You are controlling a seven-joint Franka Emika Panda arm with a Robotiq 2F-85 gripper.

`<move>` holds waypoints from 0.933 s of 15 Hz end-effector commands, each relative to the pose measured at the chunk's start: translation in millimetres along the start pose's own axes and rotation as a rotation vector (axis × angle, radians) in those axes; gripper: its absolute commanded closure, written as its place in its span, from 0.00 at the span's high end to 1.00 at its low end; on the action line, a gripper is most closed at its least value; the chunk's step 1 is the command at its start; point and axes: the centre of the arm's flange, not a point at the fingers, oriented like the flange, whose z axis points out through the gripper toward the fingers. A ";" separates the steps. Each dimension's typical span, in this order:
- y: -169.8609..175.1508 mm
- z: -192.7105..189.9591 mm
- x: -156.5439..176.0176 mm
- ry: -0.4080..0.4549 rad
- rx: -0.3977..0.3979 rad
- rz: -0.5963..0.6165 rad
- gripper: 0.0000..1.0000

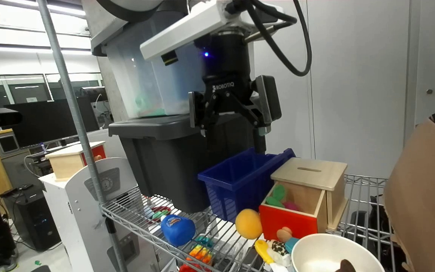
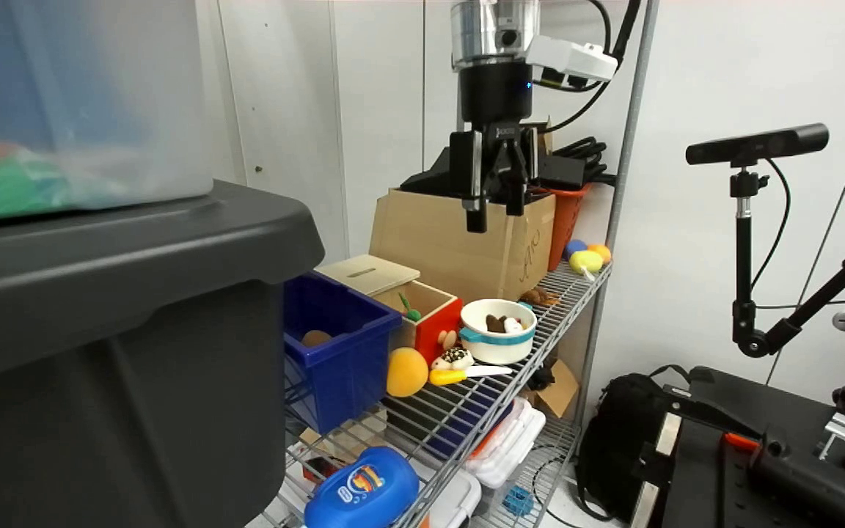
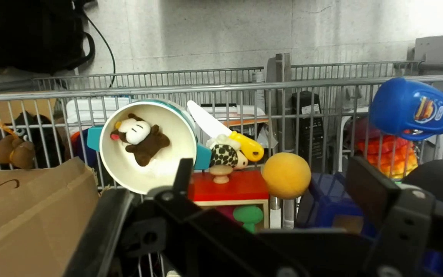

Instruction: Pick up the animal plush toy and put it in the bowl

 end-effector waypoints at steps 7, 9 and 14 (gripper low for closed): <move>-33.3 -15.5 -49.7 -0.013 -0.022 0.046 1.00; -38.4 -17.0 -57.6 -0.017 -0.023 0.055 1.00; -51.2 -20.3 -76.7 -0.018 -0.046 0.085 1.00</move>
